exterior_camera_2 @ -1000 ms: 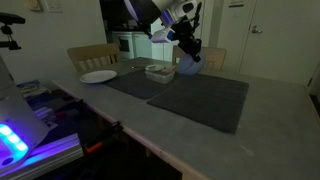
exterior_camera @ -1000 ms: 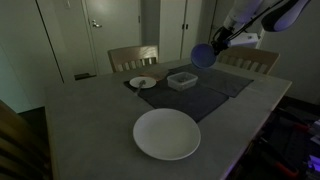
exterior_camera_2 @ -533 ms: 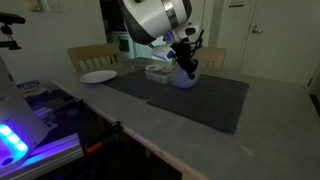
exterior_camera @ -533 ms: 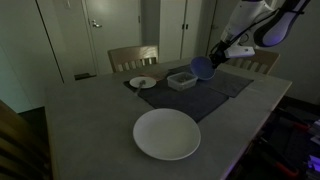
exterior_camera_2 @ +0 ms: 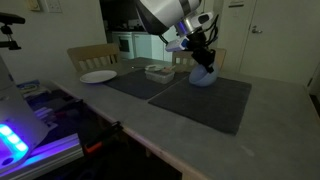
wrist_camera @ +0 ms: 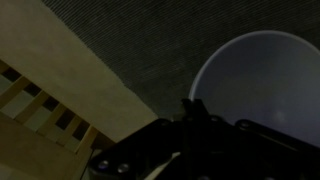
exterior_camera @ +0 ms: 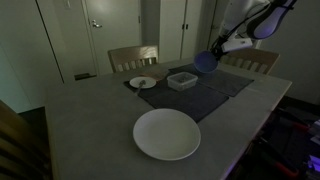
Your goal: Pour the contents in the blue bowl into the clear bowl
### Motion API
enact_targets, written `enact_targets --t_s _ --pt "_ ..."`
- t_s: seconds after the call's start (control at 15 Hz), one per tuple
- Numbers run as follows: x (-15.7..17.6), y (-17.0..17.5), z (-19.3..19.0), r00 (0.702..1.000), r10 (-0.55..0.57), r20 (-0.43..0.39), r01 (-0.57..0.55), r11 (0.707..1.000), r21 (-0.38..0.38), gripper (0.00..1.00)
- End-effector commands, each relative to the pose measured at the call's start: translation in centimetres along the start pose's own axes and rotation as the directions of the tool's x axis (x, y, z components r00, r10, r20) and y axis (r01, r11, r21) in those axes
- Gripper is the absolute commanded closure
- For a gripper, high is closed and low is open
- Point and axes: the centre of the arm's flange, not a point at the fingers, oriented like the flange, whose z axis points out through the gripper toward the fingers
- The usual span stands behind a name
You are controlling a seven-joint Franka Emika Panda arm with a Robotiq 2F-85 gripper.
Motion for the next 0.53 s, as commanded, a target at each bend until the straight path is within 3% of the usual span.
enact_targets --t_s 0.0,0.47 --pt "1.5 -0.3 0.2 1.0 -0.017 -0.017 0.016 0.997 -0.08 0.99" --pt "2.6 0.0 0.8 0.991 0.095 0.098 -0.1 0.994 0.04 0.99"
